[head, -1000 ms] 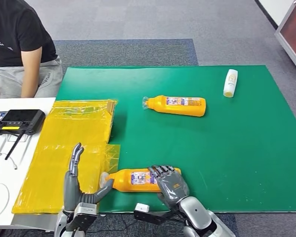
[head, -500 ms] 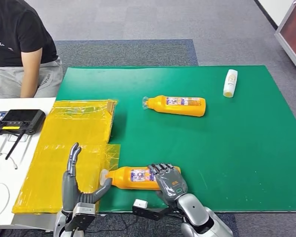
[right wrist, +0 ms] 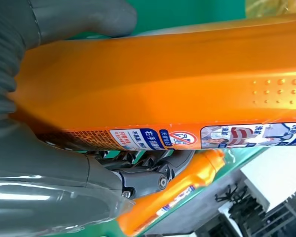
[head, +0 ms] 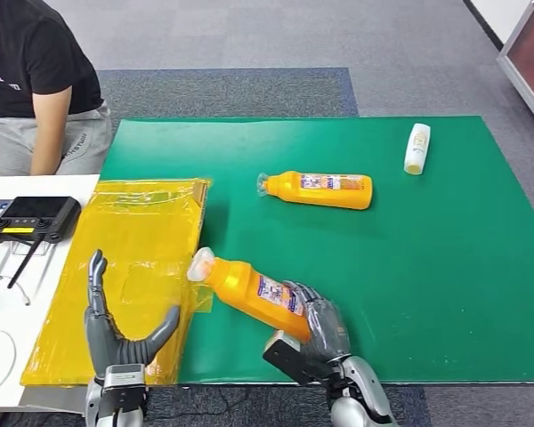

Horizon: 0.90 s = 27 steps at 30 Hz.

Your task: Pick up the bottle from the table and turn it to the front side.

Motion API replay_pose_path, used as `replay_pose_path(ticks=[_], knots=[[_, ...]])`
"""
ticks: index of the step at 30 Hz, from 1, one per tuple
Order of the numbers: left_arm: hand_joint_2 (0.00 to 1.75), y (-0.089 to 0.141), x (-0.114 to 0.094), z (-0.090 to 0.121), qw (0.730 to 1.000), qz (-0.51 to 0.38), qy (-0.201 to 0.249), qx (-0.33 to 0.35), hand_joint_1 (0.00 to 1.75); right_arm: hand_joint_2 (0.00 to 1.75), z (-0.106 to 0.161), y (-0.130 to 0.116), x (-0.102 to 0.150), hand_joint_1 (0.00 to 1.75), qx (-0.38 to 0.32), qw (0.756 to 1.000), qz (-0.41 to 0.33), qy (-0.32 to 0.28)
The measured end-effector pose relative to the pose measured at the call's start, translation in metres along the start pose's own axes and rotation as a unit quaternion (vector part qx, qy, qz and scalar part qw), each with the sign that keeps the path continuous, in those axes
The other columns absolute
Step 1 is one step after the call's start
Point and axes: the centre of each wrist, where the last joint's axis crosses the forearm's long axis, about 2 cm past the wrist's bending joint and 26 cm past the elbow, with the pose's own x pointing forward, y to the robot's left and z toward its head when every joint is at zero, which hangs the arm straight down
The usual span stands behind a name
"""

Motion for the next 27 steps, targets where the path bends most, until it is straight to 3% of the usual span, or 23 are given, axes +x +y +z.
replay_pose_path(ticks=[9, 13, 15, 19, 22, 27], knots=[[1.75, 0.007, 0.009, -0.012, 0.999, 0.009, -0.014, 0.039, 0.0, 1.75, 0.002, 0.001, 0.004, 1.75, -0.028, 0.998, -0.057, 0.003], [1.75, 0.006, 0.012, -0.013, 0.997, 0.056, 0.009, 0.047, 0.0, 1.75, 0.003, 0.0, 0.006, 1.75, -0.04, 0.997, -0.059, -0.004], [1.75, 0.003, 0.012, -0.012, 0.99, 0.131, 0.044, 0.031, 0.0, 1.75, 0.004, 0.0, 0.008, 1.75, -0.05, 0.997, -0.059, -0.01], [1.75, -0.007, 0.013, -0.01, 0.947, 0.299, 0.11, -0.028, 0.0, 1.75, 0.005, -0.001, 0.013, 1.75, -0.074, 0.994, -0.075, -0.024], [1.75, -0.013, 0.011, -0.009, 0.929, 0.343, 0.127, -0.058, 0.0, 1.75, 0.005, -0.002, 0.014, 1.75, -0.083, 0.993, -0.083, -0.03], [1.75, -0.02, 0.007, -0.01, 0.921, 0.355, 0.121, -0.104, 0.0, 1.75, 0.001, -0.005, 0.016, 1.75, -0.091, 0.991, -0.088, -0.04]])
